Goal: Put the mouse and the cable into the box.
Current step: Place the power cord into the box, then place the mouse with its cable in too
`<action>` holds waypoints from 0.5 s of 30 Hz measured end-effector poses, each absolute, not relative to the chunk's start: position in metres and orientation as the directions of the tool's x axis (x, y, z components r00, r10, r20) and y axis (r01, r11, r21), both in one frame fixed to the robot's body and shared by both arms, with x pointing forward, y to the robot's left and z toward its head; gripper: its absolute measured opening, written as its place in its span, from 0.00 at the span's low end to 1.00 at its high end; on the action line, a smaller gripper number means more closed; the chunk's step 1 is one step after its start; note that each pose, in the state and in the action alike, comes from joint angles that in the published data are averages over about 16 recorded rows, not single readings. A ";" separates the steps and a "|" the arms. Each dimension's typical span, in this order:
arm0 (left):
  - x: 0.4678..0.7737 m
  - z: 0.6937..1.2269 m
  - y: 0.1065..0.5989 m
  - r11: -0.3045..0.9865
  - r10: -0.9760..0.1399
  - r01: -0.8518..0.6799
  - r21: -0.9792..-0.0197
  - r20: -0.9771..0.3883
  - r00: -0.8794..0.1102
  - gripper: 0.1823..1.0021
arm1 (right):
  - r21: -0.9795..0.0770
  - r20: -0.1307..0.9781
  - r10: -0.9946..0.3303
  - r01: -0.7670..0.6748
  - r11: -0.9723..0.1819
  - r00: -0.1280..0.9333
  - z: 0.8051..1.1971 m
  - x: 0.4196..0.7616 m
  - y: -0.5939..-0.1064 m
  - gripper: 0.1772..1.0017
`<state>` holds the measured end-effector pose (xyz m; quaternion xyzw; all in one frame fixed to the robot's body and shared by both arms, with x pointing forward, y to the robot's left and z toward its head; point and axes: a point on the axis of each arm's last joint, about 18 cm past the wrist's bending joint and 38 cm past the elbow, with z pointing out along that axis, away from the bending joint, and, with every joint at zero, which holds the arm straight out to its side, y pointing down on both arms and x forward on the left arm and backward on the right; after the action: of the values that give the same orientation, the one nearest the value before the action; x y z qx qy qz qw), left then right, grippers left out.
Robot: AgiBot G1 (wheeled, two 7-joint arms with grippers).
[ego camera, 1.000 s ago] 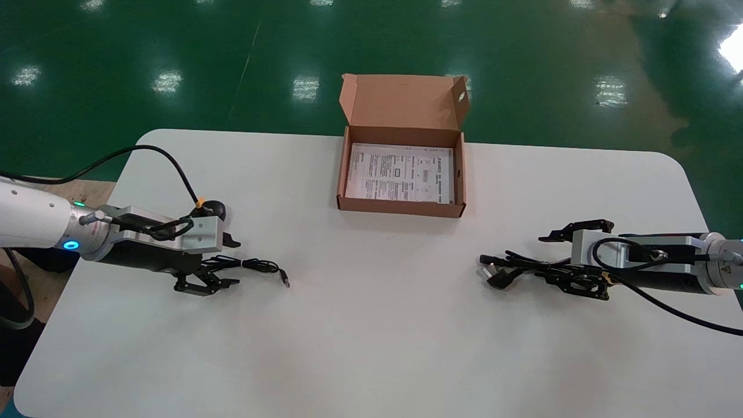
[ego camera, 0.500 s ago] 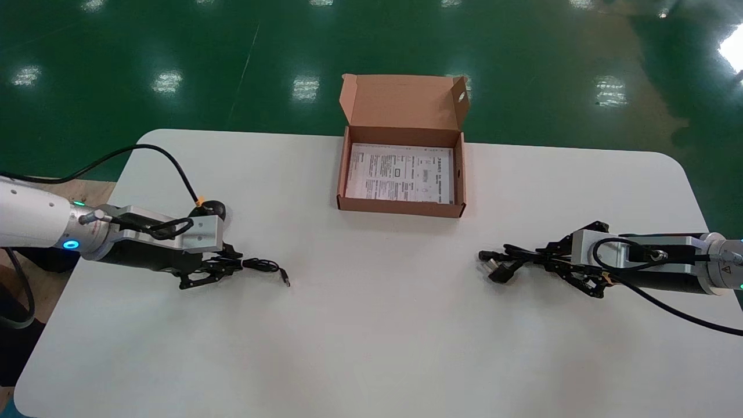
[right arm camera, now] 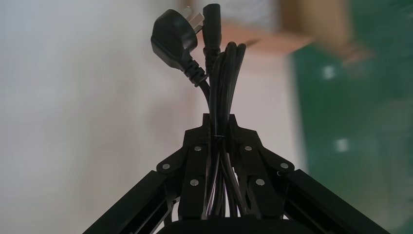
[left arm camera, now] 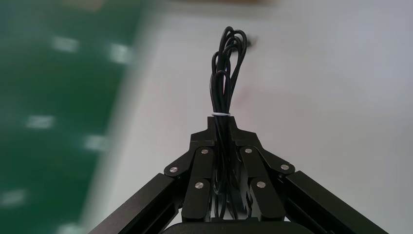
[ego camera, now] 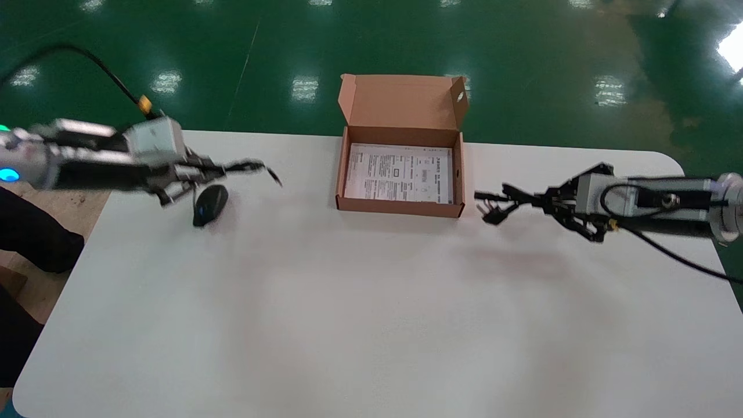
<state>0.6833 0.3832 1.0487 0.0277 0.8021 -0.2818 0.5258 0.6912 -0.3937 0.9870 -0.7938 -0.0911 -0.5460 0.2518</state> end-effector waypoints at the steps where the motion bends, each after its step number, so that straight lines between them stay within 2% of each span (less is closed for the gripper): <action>1: 0.681 1.064 0.384 0.832 -0.261 0.364 -0.418 -0.875 -0.409 0.05 | -0.286 0.924 -0.126 0.431 -0.856 0.362 0.996 0.694 -0.388 0.08; 8: 0.657 1.152 0.373 0.785 -0.285 0.524 -0.331 -0.943 -0.170 0.05 | -0.196 0.971 -0.102 0.483 -0.853 0.215 1.039 0.724 -0.329 0.08; 15: 0.645 1.188 0.347 0.743 -0.274 0.623 -0.245 -0.960 -0.052 0.05 | -0.145 0.984 -0.073 0.500 -0.854 0.162 1.032 0.755 -0.259 0.08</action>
<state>0.6450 0.3474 1.1879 0.1355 0.6446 -0.3322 0.6751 0.7550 -0.2592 1.0318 -0.7276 -0.1468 -0.6305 0.2269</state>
